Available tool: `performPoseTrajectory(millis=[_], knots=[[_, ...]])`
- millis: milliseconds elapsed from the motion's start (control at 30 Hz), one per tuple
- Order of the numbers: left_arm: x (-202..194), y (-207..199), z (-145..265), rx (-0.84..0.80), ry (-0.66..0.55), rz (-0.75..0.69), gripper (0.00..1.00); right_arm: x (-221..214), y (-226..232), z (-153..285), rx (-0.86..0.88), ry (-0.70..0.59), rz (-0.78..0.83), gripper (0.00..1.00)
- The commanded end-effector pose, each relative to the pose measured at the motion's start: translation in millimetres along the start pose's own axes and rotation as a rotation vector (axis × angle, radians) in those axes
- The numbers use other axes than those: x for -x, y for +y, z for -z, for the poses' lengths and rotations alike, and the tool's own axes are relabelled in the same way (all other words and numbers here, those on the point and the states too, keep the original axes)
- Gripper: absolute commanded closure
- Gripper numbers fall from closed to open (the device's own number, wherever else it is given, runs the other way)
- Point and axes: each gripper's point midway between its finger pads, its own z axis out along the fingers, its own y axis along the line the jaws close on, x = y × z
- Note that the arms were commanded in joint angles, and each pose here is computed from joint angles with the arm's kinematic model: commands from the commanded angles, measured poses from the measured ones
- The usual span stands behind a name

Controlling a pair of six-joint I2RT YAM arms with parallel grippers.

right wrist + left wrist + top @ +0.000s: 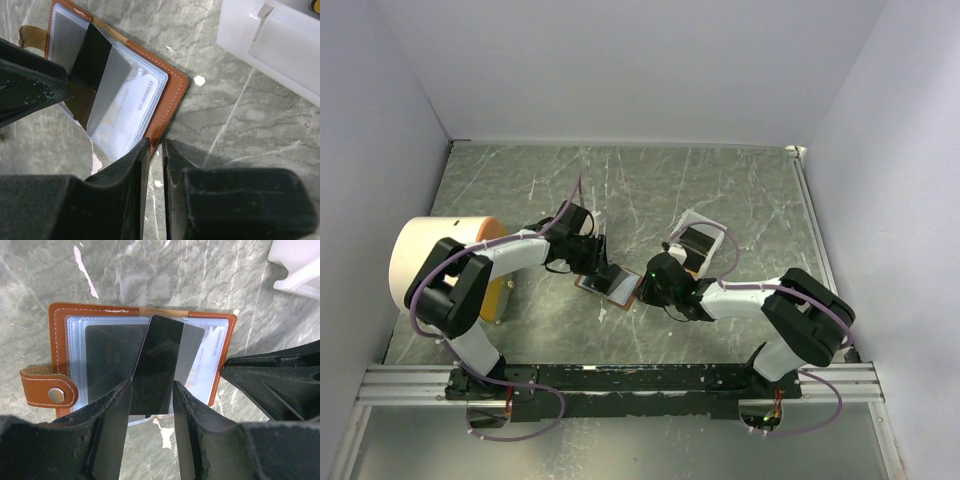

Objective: Put the credit cards into the card holder
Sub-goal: Insert the credit card into the card holder.

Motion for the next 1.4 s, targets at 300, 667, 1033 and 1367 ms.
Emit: performPoseTrajectory(millis=[300, 667, 1033, 1367], knots=[[-16.1, -19.3, -1.6, -0.109, 0.012, 0.058, 0.51, 2.3, 7.5, -5.3, 0.01, -0.012, -0.001, 0.84], [-17.8, -39.3, -1.4, -0.22, -0.002, 0.116, 0.53, 0.1, 7.0, -6.4, 0.008, -0.004, 0.003, 0.85], [15.3, -18.9, 19.4, -0.008, -0.096, 0.052, 0.48, 4.1, 6.5, -3.6, 0.003, -0.019, 0.013, 0.85], [15.9, -12.5, 7.0, 0.009, -0.074, 0.031, 0.47, 4.2, 6.7, -3.8, 0.005, -0.021, 0.013, 0.85]])
